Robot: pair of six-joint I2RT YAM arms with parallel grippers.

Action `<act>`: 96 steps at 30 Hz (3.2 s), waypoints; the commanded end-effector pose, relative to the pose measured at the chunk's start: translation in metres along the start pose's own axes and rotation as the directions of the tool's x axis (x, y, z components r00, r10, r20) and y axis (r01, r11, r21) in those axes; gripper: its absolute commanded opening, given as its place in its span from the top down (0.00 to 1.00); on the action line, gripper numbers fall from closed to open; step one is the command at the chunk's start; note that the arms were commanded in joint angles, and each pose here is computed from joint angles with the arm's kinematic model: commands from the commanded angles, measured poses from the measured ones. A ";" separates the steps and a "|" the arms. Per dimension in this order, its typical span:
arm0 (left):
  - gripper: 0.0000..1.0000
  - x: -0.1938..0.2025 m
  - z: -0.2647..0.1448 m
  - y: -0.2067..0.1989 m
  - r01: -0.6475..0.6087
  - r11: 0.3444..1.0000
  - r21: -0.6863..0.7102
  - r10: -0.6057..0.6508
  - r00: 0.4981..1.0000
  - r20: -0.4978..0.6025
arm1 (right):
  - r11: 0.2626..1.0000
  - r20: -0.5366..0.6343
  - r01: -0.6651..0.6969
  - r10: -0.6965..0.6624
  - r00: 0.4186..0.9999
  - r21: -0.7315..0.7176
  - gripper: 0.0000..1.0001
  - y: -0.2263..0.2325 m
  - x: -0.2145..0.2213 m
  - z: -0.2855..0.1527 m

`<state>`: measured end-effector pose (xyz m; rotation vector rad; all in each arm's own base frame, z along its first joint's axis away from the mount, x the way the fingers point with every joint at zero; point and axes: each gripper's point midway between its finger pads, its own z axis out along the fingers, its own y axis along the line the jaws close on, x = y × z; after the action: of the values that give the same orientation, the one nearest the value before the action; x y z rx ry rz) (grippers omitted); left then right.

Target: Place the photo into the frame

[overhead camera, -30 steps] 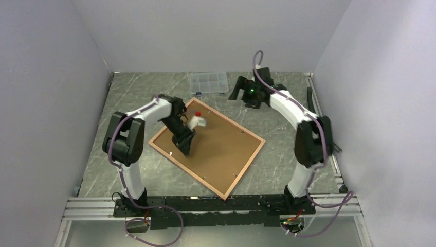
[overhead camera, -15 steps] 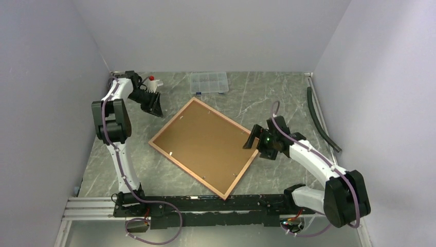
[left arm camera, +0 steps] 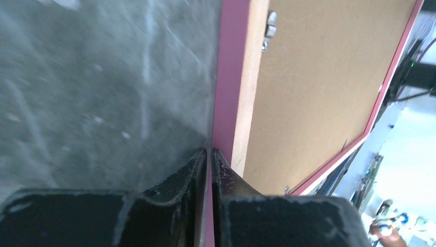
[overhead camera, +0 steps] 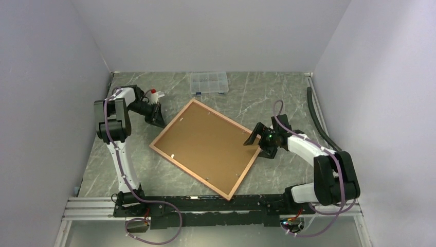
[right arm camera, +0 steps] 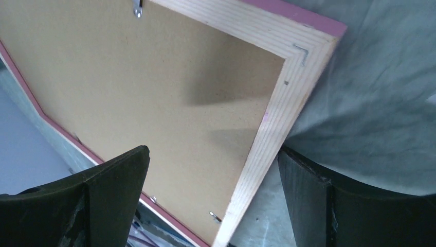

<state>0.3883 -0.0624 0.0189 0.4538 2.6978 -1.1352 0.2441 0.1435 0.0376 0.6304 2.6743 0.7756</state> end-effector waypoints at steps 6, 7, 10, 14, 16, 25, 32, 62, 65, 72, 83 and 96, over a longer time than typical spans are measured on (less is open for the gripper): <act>0.85 0.075 -0.001 -0.052 -0.121 0.988 0.096 0.134 0.980 -0.148 | 0.993 0.131 0.078 -0.066 0.989 -0.091 0.00 0.039 -0.080 -0.006; 0.85 0.080 -0.001 -0.054 -0.128 0.987 0.096 0.142 0.977 -0.157 | 0.993 0.133 0.078 -0.066 0.989 -0.092 0.00 0.040 -0.084 -0.004; 0.83 0.091 0.003 -0.060 -0.120 0.987 0.108 0.138 0.975 -0.175 | 0.995 0.138 0.074 -0.063 0.988 -0.073 0.00 0.040 -0.098 0.000; 0.81 0.088 0.002 -0.071 -0.108 0.986 0.127 0.127 0.979 -0.159 | 0.998 0.198 0.055 -0.057 0.978 0.015 0.00 0.030 -0.121 -0.008; 0.81 0.087 -0.003 -0.074 -0.102 0.987 0.122 0.121 0.980 -0.159 | 0.996 0.256 0.054 -0.070 0.964 0.067 0.00 0.028 -0.130 -0.023; 0.67 0.053 -0.034 -0.069 -0.035 0.989 0.142 0.039 0.999 -0.024 | 0.974 0.325 0.208 -0.169 0.930 -0.087 0.00 0.108 -0.092 -0.042; 0.55 0.053 -0.002 -0.075 0.010 0.977 0.211 -0.003 0.999 -0.034 | 0.917 0.191 0.308 -0.265 0.945 -0.253 0.04 0.191 -0.030 0.008; 0.51 0.041 -0.006 -0.054 0.002 0.992 0.130 -0.008 0.999 0.048 | 0.826 -0.048 0.332 -0.396 0.917 -0.456 0.14 0.305 0.069 0.140; 0.53 0.048 0.005 -0.049 0.028 0.988 0.152 -0.033 0.999 0.030 | 0.825 -0.054 0.328 -0.394 0.917 -0.460 0.14 0.306 0.069 0.145; 0.74 0.058 0.017 -0.043 0.055 0.984 0.169 -0.056 0.998 0.004 | 0.834 -0.078 0.302 -0.377 0.923 -0.461 0.16 0.303 0.072 0.160; 0.85 0.063 0.023 -0.042 0.067 0.983 0.170 -0.065 0.998 -0.017 | 0.846 -0.112 0.275 -0.361 0.926 -0.456 0.20 0.302 0.076 0.177; 0.90 0.064 0.024 -0.041 0.070 0.984 0.166 -0.068 0.998 -0.018 | 0.860 -0.155 0.258 -0.356 0.922 -0.439 0.22 0.299 0.089 0.184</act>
<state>0.3178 -0.0920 0.0260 0.3481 2.6412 -1.4205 0.3431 0.4900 0.0608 -0.0041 2.5261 1.3656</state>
